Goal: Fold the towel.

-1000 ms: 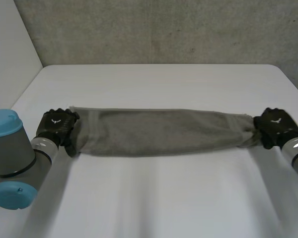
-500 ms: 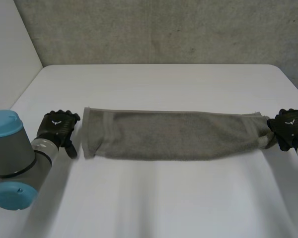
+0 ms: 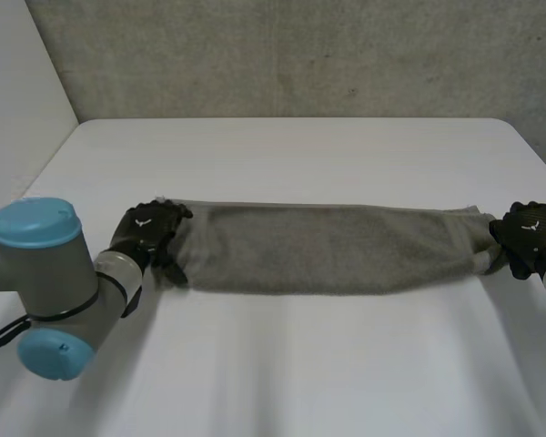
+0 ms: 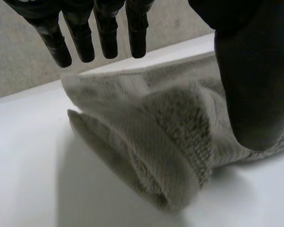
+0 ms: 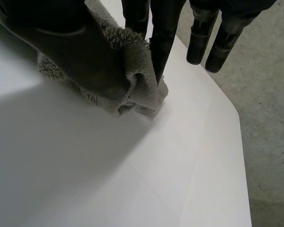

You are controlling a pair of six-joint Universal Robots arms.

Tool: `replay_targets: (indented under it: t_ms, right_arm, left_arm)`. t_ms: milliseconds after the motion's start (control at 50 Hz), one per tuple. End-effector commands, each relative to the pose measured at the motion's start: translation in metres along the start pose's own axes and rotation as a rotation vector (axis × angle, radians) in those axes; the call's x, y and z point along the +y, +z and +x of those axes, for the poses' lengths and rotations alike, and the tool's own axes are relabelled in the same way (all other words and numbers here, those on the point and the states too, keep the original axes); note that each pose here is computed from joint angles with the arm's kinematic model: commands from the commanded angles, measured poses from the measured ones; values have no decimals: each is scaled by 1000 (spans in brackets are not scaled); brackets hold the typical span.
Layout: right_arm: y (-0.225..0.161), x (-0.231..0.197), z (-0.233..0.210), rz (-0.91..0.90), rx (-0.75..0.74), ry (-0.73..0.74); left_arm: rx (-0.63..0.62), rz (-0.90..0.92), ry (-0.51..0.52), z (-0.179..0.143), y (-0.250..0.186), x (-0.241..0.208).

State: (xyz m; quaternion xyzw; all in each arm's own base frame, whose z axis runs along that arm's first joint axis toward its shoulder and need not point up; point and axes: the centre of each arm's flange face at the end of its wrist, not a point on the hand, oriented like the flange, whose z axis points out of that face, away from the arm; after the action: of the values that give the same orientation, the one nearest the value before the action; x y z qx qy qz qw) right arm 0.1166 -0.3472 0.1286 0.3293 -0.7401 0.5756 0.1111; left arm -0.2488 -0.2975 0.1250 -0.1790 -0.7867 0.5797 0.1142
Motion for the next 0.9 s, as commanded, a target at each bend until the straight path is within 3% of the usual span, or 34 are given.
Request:
replay_targets:
  t_ms: [20, 160, 360, 440, 760, 900]
  right_arm:
    - [1, 1, 4, -3, 10, -2]
    - [3, -1, 9, 5, 22, -4]
    - [5, -13, 18, 87, -1, -31]
    - [8, -3, 44, 96, 30, -24]
    - [5, -3, 52, 64, -20, 12]
    - [7, -4, 61, 115, -44, -41]
  left_arm:
    - [-38, -17, 12, -7, 11, 9]
    - [-156, -18, 59, -30, 19, 8]
    - [-198, -10, 88, -46, 20, 7]
    - [-209, -29, 81, -50, 17, 9]
    - [-191, 5, 83, -41, -21, -12]
    - [-184, 48, 90, -36, -32, -28]
